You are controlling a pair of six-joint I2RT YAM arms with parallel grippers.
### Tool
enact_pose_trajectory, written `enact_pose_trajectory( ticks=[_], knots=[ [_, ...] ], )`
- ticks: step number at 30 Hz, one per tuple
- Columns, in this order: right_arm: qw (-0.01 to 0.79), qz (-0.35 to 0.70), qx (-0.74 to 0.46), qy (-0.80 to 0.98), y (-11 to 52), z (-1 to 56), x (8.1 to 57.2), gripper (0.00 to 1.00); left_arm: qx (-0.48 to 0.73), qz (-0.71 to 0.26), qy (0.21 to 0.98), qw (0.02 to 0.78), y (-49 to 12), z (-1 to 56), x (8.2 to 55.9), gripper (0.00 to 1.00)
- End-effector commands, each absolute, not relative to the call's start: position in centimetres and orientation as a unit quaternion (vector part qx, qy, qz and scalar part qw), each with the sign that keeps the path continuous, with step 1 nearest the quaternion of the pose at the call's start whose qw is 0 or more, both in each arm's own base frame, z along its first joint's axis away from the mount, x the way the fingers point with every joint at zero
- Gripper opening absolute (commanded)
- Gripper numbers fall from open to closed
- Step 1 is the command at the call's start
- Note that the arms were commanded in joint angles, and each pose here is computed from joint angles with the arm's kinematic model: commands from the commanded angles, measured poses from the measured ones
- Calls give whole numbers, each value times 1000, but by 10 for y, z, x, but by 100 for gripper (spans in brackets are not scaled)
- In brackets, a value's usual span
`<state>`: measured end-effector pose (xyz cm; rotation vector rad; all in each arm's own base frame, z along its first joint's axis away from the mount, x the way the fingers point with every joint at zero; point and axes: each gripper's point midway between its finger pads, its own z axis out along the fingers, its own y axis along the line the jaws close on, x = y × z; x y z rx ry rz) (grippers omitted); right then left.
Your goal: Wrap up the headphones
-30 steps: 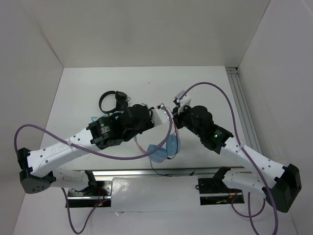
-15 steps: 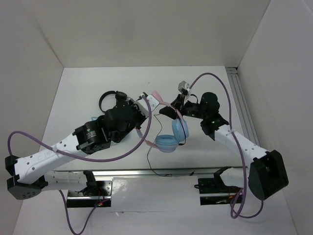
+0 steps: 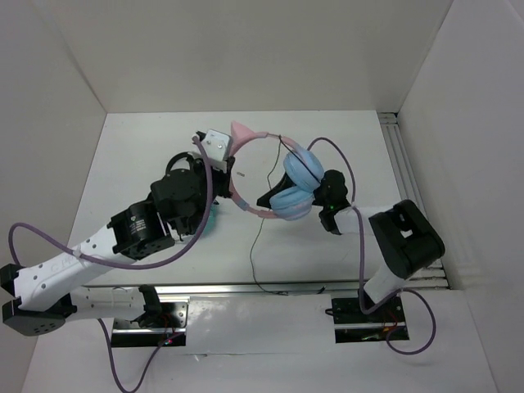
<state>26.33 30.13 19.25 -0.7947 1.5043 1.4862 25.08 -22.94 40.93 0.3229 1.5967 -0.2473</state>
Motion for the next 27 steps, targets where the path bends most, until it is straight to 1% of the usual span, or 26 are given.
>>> enact_pose_trajectory(
  ticks=[1,3,5,6,7,9,10,12,13,14,16,18,20,21,22,23,24,25,26,27],
  knots=[
    [456,618,-328,551,307,210,258,20,-18,-181,659,730,-206,480,253,0],
    [445,622,-314,562,308,194,261,20,-51,-159,662,731,-193,478,256,0],
    [443,631,-309,557,309,191,262,20,-68,-149,661,732,-186,478,257,0],
    [429,635,-299,568,310,177,262,20,-91,-137,661,732,-181,476,260,0],
    [431,644,-296,559,310,180,260,20,-103,-126,662,732,-178,476,261,0],
    [417,652,-285,566,312,164,258,20,-139,-107,655,735,-167,478,263,0],
    [423,656,-286,556,314,164,253,20,-148,-102,652,736,-163,480,263,0],
    [410,662,-270,567,318,150,253,14,-149,-89,653,737,-166,480,267,0],
    [413,668,-267,559,321,152,251,11,-156,-89,651,738,-165,481,267,0],
    [409,670,-263,560,321,149,251,4,-151,-74,653,738,-166,478,269,0],
    [408,674,-249,563,323,145,252,0,-155,-54,657,735,-166,474,271,0],
    [416,672,-238,564,323,147,257,0,-170,-38,656,734,-158,477,275,0],
    [414,667,-226,577,319,146,249,0,-182,-15,660,729,-151,470,283,0],
    [422,661,-217,581,316,148,250,0,-195,10,664,721,-140,463,293,0],
    [428,661,-221,575,314,159,240,0,-194,17,669,718,-137,459,300,0],
    [424,648,-224,591,312,153,239,0,-194,29,675,712,-134,452,310,0],
    [424,643,-228,595,315,155,233,0,-226,37,671,705,-116,446,324,0],
    [447,637,-233,584,315,175,231,0,-211,42,686,695,-113,438,331,0],
    [430,608,-237,624,317,155,232,0,-217,49,688,691,-108,434,340,0],
    [423,599,-252,631,327,156,223,0,-236,66,683,688,-90,430,350,0]
  ],
)
